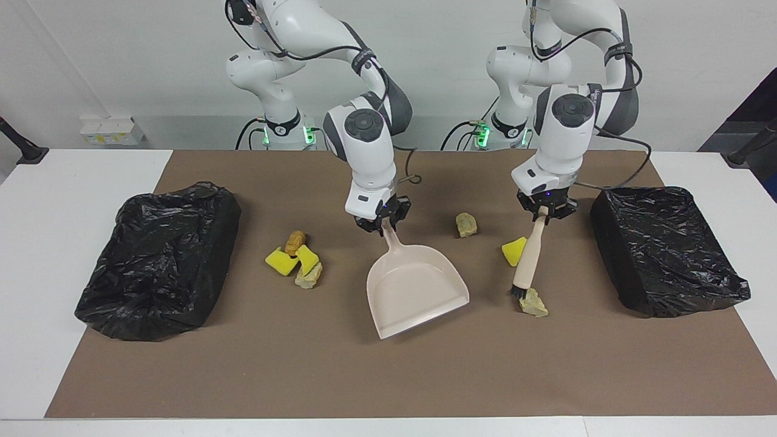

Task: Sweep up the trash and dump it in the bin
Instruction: 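Grasp the brush with the left gripper while the right gripper tilts the dustpan, then sweep the sponge and paper scraps toward the dustpan with the left gripper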

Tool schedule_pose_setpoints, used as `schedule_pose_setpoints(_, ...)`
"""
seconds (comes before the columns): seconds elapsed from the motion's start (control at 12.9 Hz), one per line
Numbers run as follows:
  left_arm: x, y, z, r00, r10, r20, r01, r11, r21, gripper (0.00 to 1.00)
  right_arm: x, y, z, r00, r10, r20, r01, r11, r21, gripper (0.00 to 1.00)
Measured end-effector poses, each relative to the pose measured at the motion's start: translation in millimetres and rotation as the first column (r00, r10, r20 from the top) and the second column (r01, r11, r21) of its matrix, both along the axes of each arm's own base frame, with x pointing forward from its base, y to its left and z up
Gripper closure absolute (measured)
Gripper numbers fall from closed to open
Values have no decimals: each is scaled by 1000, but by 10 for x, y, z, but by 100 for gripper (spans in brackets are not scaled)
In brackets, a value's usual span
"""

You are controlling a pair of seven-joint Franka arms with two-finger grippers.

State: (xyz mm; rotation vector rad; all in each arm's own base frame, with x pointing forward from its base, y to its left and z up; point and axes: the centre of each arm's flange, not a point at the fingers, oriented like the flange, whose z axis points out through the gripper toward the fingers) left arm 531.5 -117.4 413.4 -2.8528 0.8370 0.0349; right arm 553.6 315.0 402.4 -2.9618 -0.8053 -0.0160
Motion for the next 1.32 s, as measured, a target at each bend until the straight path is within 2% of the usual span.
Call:
schedule_pose_setpoints(0.23,216,130,-7,999,-46,-4,46,999,0,73,-40,-393,159,960,280,-18,-280,959,-50,68)
schedule_pose_setpoints(0.47,413,284,-136,999,-36,-10,36,999,2,73,-99,-467,86,907,420,-39,-422,905,-55,68)
schedule_pose_setpoints(0.62,488,448,-232,997,-74,-22,74,997,3,73,-196,-504,-23,864,499,-66,-502,863,-59,68)
schedule_pose_setpoints(0.78,510,529,-297,991,-125,-36,125,992,2,73,-336,-541,-76,839,538,-88,-544,836,-75,68)
schedule_pose_setpoints(0.93,492,501,-334,989,-144,-45,144,990,1,73,-436,-552,-72,831,548,-94,-555,828,-78,68)
schedule_pose_setpoints(1.32,368,296,-417,977,-200,-73,200,980,-3,73,-464,-558,-68,830,550,-93,-557,827,-80,68)
